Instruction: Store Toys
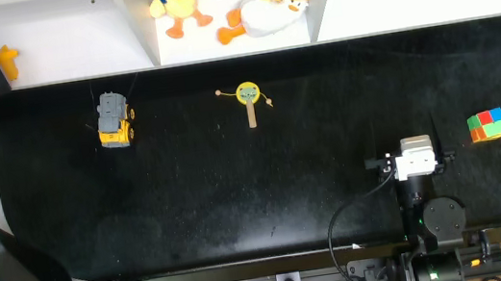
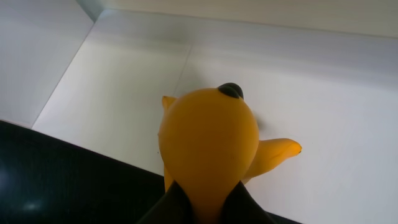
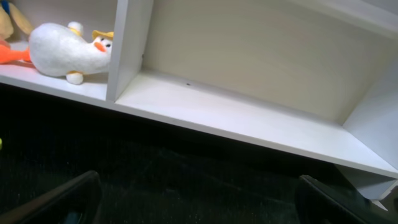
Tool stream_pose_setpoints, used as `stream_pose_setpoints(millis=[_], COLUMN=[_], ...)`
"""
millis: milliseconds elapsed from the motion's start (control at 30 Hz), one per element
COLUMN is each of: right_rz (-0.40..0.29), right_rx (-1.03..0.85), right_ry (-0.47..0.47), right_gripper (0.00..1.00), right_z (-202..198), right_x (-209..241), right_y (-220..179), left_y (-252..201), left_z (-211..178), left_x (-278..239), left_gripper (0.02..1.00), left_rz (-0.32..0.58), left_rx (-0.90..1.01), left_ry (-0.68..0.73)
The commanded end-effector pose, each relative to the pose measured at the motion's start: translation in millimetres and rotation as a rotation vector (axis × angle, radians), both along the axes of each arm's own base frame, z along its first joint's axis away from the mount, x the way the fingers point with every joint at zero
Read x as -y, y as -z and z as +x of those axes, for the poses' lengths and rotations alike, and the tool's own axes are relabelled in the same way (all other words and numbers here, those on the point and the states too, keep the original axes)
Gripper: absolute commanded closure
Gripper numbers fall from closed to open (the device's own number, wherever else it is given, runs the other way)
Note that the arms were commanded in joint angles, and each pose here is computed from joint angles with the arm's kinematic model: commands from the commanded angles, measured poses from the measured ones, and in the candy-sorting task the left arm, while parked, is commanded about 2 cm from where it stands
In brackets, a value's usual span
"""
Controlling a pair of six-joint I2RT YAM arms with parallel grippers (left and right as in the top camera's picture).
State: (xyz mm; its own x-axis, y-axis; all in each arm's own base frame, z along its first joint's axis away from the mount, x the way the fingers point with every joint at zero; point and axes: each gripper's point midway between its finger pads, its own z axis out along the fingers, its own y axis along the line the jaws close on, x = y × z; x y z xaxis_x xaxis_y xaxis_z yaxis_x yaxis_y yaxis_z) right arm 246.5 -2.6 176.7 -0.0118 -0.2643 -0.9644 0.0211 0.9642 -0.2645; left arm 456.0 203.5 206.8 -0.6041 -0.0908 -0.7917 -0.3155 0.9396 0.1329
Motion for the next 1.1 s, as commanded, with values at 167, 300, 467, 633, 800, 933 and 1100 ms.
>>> stream_pose_setpoints(millis=[167,300,467,633,800,933,1100], right_rz=[0.0,0.0,0.0,0.0,0.0,0.0,0.0], right_rx=[-0.001,-0.001,-0.001,-0.001,-0.001,-0.001,-0.001], right_ry=[0.009,0.009,0.009,0.009,0.009,0.009,0.009], right_gripper=[0.005,0.005,0.005,0.005,0.007,0.005,0.007], right_z=[0.2,0.2,0.2,0.2,0.2,0.2,0.2], right_x=[1.6,1.6,1.6,1.6,1.6,1.6,1.6], right_y=[3.6,3.6,3.6,3.6,3.6,3.6,3.6], left_y=[5.2,1.2,-2.4,-3.9,-15.5,-38.6,-53.5], left_z=[8.3,10.9,13.8,14.2,11.1,3.6,-13.4], left_x=[5.0,3.7,4.0,4.4,4.2,2.6,-2.9], left_gripper=[0.349,0.02,0.023,0.02,0.02,0.02,0.02], left_rz=[-0.015,-0.007,0.0,0.002,0.014,0.033,0.037], left_rx=[0.001,0.019,0.036,0.04,0.059,0.103,0.108], left_ry=[0.017,0.017,0.02,0.021,0.017,0.008,-0.016])
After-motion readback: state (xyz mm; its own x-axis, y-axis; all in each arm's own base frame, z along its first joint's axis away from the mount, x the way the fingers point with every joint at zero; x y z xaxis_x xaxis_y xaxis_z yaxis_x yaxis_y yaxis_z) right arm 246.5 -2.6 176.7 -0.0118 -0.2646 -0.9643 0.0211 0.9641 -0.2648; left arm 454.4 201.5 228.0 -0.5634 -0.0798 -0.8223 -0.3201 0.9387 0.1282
